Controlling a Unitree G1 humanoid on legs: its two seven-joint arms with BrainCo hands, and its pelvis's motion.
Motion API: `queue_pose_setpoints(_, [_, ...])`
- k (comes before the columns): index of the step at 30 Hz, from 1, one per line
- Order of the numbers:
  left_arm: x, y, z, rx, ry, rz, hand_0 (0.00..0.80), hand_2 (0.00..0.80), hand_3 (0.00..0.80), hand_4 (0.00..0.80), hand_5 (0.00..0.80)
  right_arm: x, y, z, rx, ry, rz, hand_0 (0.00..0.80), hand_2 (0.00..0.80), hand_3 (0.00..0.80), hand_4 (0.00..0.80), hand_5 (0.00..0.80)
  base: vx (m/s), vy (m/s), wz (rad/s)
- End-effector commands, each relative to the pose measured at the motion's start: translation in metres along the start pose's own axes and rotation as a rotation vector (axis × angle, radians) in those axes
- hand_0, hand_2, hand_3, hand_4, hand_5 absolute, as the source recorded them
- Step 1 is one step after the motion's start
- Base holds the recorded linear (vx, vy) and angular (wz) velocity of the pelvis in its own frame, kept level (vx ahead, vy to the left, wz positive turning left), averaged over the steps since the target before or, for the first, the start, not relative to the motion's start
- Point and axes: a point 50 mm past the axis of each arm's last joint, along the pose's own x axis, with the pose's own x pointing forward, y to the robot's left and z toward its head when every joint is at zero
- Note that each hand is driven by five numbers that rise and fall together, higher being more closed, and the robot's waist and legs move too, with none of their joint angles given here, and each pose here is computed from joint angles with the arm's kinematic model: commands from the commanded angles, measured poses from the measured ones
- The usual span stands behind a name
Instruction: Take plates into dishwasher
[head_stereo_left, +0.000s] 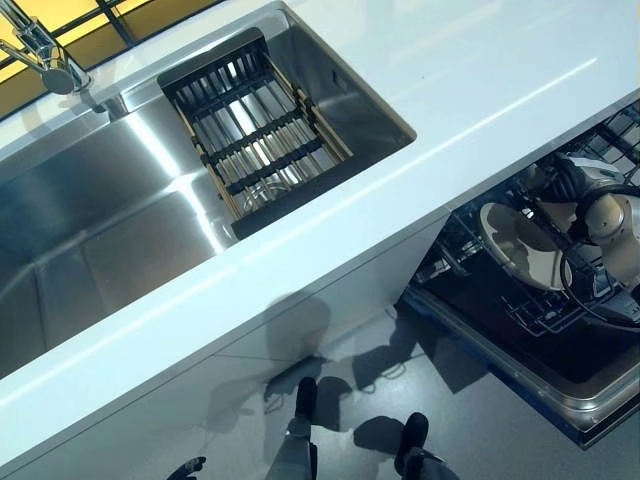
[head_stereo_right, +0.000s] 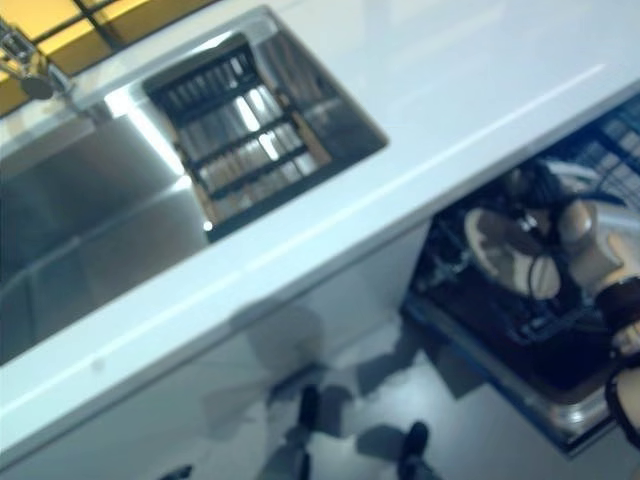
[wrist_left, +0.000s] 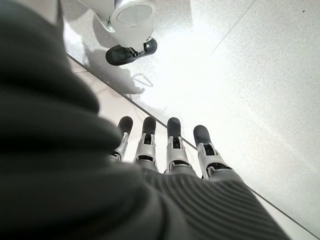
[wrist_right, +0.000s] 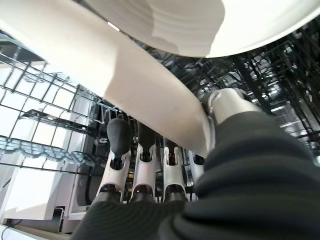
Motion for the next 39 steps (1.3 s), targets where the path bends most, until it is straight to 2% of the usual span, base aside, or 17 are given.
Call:
queue_pose_setpoints(1, [-0.012,0.012,-0.024,0.047,0.067,0.018,0.0,0.0,0.0,0.0,0.0,-0.004,-0.057,0.002,-0.011,-0.03,-0.166,0.8,0.8,0.8,0.8,0.8,-0.068,0.046,0.02])
queue_pose_setpoints(39, [-0.008,0.011,-0.012,0.018,0.02,0.038,0.0,0.0,0.0,0.0,0.0,-0.001,-0.016,-0.012,-0.028,0.056,-0.006,0.8,0.8,0.8,0.8,0.8,0.003,0.002,0.01])
